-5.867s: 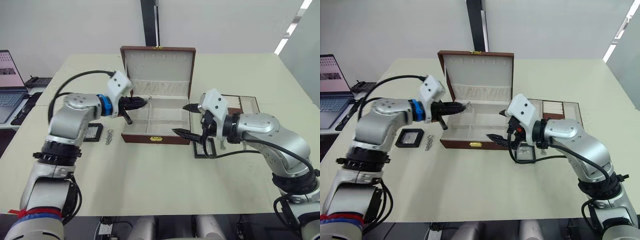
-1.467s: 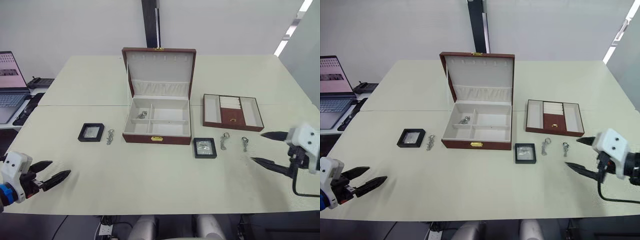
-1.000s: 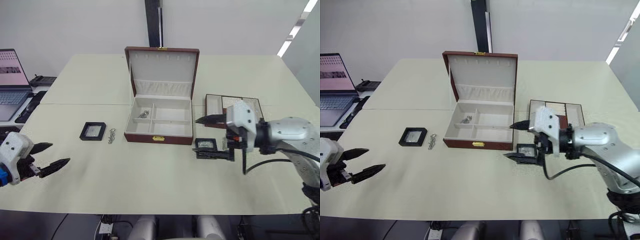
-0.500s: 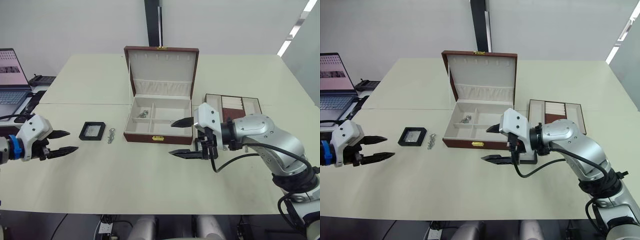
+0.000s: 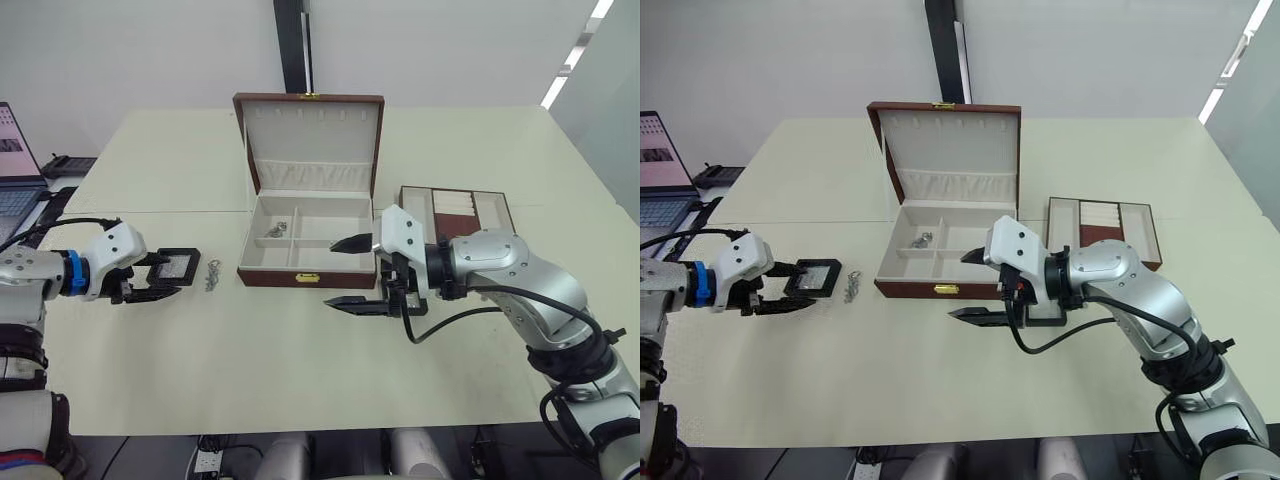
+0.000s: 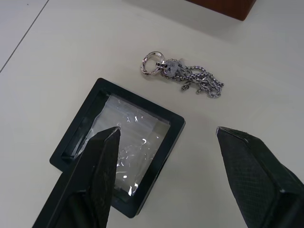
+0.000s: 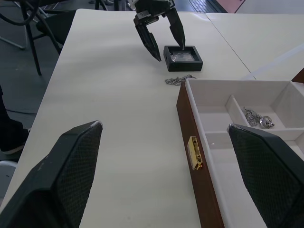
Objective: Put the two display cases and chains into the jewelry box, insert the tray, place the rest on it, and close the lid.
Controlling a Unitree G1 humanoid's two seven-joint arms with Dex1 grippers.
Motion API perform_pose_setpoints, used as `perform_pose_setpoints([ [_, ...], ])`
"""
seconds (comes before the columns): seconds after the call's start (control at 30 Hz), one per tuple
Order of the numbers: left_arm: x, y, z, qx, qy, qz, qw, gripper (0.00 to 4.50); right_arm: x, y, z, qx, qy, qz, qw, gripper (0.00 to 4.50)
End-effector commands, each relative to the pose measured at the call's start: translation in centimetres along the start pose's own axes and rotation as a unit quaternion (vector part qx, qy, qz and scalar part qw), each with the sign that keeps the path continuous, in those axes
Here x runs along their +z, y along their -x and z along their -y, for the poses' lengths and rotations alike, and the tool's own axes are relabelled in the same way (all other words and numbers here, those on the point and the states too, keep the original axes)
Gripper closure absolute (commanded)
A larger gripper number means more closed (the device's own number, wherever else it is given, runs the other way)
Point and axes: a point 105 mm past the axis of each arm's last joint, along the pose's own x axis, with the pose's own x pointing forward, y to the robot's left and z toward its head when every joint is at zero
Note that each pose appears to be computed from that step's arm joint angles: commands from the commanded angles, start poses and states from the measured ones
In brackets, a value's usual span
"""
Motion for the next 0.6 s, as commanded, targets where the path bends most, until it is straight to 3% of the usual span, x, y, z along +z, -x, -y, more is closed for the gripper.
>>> perform_pose_setpoints([
  [0.03, -0.2, 0.4, -0.4, 0.004, -0.013, -0.016, 1.000, 1.21, 1.1, 0.0, -0.1, 0.000, 0.023, 0.009, 1.000, 0.00],
  [0.47, -1.5, 1.4, -0.4, 0.012, -0.010, -0.039, 0.999, 1.21, 1.1, -0.1, -0.4, 0.003, 0.021, 0.014, 1.000, 0.00],
  [0.6, -1.5, 1.1, -0.2, 0.007, -0.021, -0.041, 0.999, 2.02, 1.2, -0.2, -0.5, 0.004, 0.021, 0.015, 1.000, 0.00],
])
